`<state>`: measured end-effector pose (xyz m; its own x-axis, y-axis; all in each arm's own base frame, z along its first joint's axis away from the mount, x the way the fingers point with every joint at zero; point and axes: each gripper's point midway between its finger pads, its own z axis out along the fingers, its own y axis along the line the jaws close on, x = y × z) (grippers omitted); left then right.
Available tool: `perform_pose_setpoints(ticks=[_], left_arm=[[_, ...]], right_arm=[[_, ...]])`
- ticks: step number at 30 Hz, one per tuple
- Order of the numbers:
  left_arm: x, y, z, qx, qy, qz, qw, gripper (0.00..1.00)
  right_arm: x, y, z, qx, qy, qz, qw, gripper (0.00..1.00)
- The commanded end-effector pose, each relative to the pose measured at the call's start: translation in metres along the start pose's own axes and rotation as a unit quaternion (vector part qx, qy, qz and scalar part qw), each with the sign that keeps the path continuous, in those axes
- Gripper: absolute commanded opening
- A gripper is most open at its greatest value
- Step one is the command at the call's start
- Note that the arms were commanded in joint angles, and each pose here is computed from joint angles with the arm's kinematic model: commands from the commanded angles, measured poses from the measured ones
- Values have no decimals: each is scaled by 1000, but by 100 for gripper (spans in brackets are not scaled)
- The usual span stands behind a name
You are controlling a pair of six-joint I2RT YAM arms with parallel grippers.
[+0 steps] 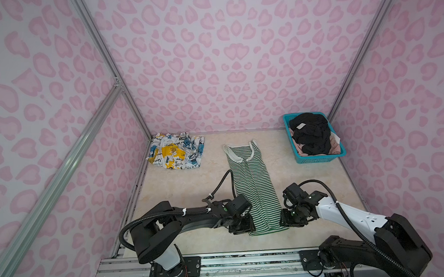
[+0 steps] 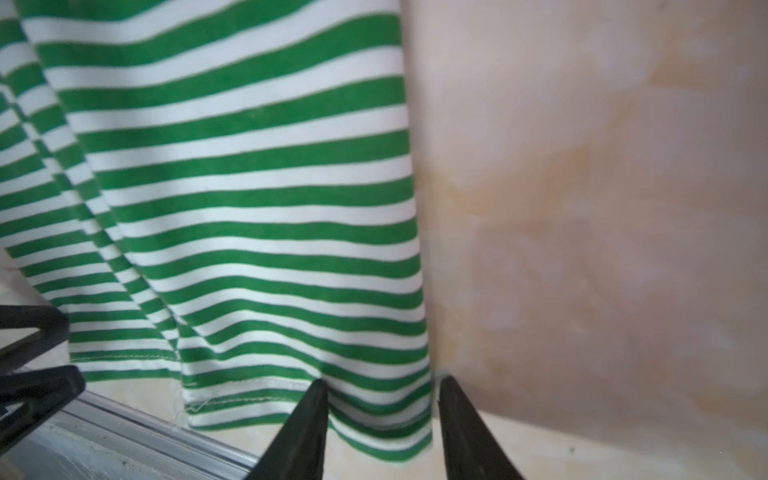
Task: Fold and stack the mixed laundry pile
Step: 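Lift the near hem with both grippers, raising the shirt's lower half, then carry the held hem with both grippers toward the shirt's neckline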
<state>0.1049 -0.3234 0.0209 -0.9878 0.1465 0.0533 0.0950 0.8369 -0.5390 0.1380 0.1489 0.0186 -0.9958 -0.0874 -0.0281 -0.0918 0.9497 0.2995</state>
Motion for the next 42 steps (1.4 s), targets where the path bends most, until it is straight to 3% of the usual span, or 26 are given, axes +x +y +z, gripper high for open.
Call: perform_pose_setpoints(ticks=[1, 5, 10, 18, 29, 39, 42], left_arm=[[17, 20, 10, -32, 28, -27, 999, 45], [24, 25, 13, -38, 33, -35, 998, 37], [24, 36, 13, -56, 25, -50, 997, 17], [21, 36, 7, -67, 16, -51, 996, 5], [23, 24, -14, -66, 16, -30, 997, 2], [49, 34, -28, -60, 13, -54, 997, 2], [44, 30, -44, -62, -11, -55, 997, 2]], right_arm=[[18, -9, 4, 14, 28, 17, 999, 40], [21, -11, 4, 17, 26, 23, 999, 36], [24, -12, 7, 21, 33, 21, 999, 23], [21, -6, -4, 16, 18, 9, 1000, 7], [21, 5, -18, 8, 10, -13, 1000, 2], [41, 19, -18, 24, 28, -36, 999, 0], [39, 22, -29, 37, 18, -46, 998, 0]])
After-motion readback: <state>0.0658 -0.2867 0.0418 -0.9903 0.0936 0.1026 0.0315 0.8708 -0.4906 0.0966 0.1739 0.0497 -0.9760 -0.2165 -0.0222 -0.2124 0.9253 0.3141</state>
